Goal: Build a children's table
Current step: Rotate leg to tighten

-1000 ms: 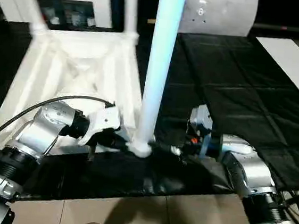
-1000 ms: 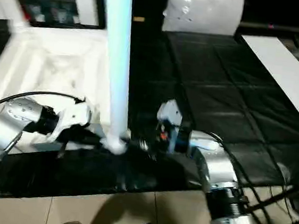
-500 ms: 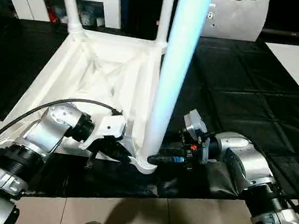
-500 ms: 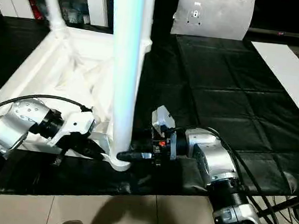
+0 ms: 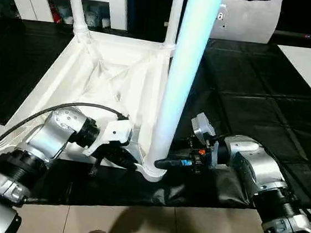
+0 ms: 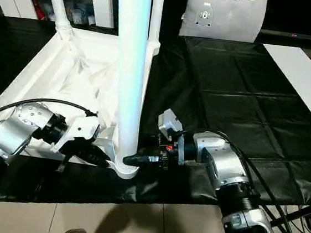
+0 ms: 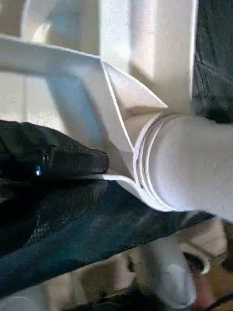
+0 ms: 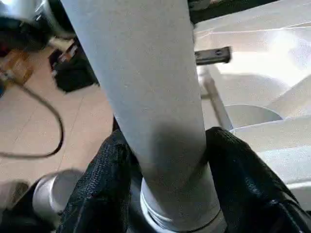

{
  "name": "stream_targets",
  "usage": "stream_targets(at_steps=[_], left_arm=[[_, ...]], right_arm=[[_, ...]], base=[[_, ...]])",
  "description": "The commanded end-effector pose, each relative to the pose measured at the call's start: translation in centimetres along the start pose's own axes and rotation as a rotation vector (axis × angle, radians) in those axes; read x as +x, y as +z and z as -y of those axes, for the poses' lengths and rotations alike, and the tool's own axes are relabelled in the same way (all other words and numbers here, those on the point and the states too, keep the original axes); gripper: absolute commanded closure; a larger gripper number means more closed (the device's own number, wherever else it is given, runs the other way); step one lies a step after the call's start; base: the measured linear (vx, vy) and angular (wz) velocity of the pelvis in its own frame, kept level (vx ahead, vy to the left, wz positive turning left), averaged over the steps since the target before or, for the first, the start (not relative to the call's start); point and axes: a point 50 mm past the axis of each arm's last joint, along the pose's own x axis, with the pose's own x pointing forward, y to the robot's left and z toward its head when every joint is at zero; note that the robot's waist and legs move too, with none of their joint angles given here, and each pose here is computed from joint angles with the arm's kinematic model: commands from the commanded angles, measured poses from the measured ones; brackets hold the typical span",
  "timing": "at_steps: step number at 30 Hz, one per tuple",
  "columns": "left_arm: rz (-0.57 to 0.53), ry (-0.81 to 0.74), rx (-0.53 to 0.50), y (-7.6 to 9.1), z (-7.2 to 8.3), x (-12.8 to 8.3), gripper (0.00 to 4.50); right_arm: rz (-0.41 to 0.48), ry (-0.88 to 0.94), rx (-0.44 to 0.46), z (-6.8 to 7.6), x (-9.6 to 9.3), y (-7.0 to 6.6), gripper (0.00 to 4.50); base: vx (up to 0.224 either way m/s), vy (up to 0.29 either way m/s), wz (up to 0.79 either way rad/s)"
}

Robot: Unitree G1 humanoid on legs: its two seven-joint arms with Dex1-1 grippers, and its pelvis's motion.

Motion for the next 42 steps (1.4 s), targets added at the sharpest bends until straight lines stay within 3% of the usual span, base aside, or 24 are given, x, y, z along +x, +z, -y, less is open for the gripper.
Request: stream_targets(at_steps=[1,10,14,21,23,25,30,33,35,42], left_arm=[[0.035,0.142,-0.085,0.2,-0.7,0.9,4.5],[0.129,0.456,-0.235,2.0,-2.5,3.3,4.5],[0.146,0.555,-0.273,3.1,-3.2,4.5,4.5],[0.144,0.698,-0.301,4.5,-4.2,5.6,4.5],[0.139,0.704,-0.298,4.6,-4.2,5.8,4.5],[0.134,0.707,-0.295,4.6,-4.1,5.9,4.5],[0.114,0.678,-0.266,4.1,-3.7,5.6,4.5],[0.102,0.627,-0.238,3.3,-3.2,5.0,4.5],[0.093,0.585,-0.215,2.7,-2.8,4.6,4.5],[0.106,0.432,-0.162,1.5,-1.5,3.3,4.5]], right_arm=[[0.058,-0.028,0.041,-0.4,1.4,0.0,2.52],[0.109,-0.336,0.105,-0.2,5.5,-1.1,2.54],[0.133,-0.528,0.148,0.6,7.5,-1.1,2.55],[0.167,-0.801,0.209,2.0,11.1,0.6,2.56],[0.172,-0.801,0.191,2.0,11.7,1.0,2.56],[0.172,-0.794,0.149,1.9,11.9,1.3,2.01],[0.213,-0.816,0.094,2.4,9.8,1.1,1.42],[0.235,-0.78,0.038,2.5,7.5,0.6,1.34],[0.21,-0.751,-0.013,2.4,5.9,0.2,0.99],[0.115,-0.556,-0.12,2.0,1.4,-0.4,0.54]], base=[[0.0,0.0,0.0],[0.0,0.0,0.0],[0.0,0.0,0.0],[0.0,0.0,0.0],[0.0,0.0,0.0],[0.0,0.0,0.0],[0.0,0.0,0.0],[0.0,0.0,0.0],[0.0,0.0,0.0],[0.0,0.0,0.0]])
